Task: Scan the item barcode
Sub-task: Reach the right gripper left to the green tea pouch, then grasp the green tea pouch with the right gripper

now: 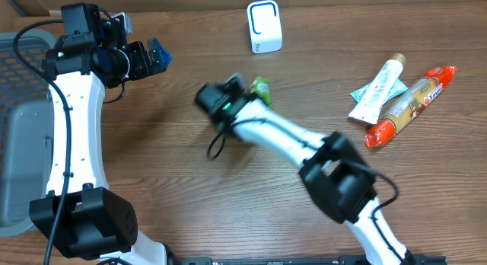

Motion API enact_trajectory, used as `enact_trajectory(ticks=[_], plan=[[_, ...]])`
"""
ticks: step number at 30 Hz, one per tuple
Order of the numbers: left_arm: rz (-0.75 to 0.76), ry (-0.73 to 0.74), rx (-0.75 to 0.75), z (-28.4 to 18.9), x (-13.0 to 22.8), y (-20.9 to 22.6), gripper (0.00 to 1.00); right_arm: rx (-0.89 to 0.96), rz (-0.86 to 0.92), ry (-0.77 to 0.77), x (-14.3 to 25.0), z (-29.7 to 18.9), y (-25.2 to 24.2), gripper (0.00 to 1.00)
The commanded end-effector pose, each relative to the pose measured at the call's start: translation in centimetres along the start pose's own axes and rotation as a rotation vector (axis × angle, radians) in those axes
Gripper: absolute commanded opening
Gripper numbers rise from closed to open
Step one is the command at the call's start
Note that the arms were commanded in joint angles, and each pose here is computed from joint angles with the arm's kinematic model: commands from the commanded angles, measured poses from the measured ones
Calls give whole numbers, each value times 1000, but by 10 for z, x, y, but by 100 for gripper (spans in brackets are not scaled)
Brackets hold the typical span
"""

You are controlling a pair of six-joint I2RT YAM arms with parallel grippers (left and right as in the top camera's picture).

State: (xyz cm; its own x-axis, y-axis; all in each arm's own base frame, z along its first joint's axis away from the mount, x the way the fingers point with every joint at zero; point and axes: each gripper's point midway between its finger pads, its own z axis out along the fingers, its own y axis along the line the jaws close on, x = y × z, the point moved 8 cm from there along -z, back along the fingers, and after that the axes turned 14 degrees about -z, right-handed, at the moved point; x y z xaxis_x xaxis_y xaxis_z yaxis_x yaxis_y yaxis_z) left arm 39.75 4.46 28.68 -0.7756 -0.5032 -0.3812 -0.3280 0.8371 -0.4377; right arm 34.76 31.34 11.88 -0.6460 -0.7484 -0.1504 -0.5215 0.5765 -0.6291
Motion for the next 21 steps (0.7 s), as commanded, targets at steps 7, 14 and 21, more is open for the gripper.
enact_trajectory(ticks=[7, 14, 21], plan=[[0, -40, -24, -7, -5, -1, 99, -121, -139, -101, -4, -46, 78, 36], [0, -40, -23, -7, -5, -1, 100, -283, 31, -130, -10, -56, 15, 61], [0, -40, -23, -7, -5, -1, 100, -633, 189, -177, -2, -48, -68, 80]])
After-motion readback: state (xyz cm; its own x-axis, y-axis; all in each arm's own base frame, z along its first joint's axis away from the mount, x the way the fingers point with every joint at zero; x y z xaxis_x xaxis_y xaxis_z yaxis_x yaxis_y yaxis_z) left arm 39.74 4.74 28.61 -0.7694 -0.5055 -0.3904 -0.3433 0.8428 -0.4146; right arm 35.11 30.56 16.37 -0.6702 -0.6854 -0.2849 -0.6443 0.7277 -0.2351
